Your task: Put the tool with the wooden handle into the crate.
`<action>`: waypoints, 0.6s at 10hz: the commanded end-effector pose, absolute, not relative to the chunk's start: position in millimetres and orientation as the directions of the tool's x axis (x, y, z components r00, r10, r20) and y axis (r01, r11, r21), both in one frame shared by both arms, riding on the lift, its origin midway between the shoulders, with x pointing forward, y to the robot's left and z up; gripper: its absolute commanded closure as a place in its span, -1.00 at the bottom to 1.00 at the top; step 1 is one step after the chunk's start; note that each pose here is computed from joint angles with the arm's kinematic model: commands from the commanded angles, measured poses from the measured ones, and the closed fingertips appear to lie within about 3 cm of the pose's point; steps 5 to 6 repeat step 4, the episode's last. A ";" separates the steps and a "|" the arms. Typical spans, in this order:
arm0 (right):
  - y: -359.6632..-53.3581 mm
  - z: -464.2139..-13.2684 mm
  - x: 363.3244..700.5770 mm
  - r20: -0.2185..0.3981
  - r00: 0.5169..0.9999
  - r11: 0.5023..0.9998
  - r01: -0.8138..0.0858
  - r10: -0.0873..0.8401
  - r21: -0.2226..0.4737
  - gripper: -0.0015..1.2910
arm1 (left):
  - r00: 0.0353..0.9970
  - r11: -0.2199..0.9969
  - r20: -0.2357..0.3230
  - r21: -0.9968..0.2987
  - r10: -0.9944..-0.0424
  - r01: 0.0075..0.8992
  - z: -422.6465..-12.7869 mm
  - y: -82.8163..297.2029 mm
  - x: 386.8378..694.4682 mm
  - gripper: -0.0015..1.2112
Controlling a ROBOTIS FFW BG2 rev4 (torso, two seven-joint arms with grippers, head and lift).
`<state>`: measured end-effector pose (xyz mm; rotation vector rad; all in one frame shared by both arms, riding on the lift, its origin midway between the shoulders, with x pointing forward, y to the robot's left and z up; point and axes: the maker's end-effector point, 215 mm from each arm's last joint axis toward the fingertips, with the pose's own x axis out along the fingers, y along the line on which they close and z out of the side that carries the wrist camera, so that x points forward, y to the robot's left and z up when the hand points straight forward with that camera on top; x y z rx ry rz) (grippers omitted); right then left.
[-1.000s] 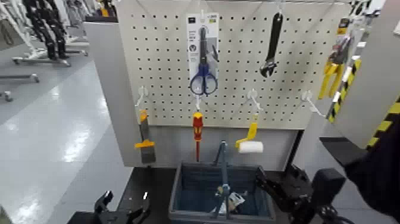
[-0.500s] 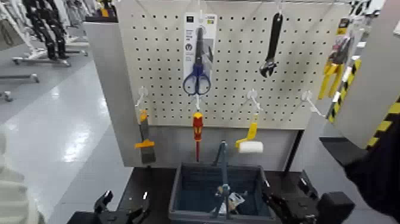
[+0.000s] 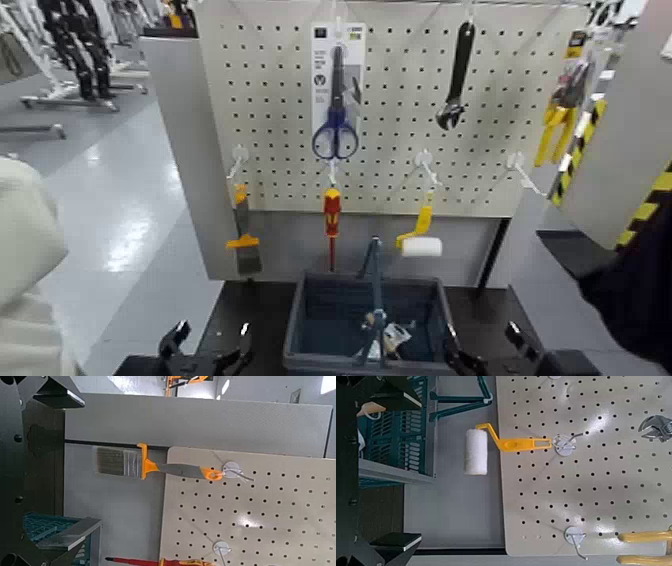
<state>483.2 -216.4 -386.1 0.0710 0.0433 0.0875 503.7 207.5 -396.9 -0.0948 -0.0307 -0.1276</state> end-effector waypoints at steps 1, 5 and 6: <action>-217.0 -390.8 476.6 -0.052 0.995 0.995 -0.078 0.082 0.058 -0.78 | 0.991 0.988 0.036 -0.091 -0.125 0.128 -397.2 207.9 503.7 -0.81; -214.9 -388.1 476.4 -0.046 0.995 0.996 -0.085 0.086 0.034 -0.78 | 0.991 0.988 0.036 -0.091 -0.125 0.128 -397.2 207.9 503.7 -0.81; -214.9 -388.1 476.4 -0.046 0.995 0.996 -0.085 0.086 0.034 -0.78 | 0.991 0.988 0.036 -0.091 -0.125 0.128 -397.2 207.9 503.7 -0.81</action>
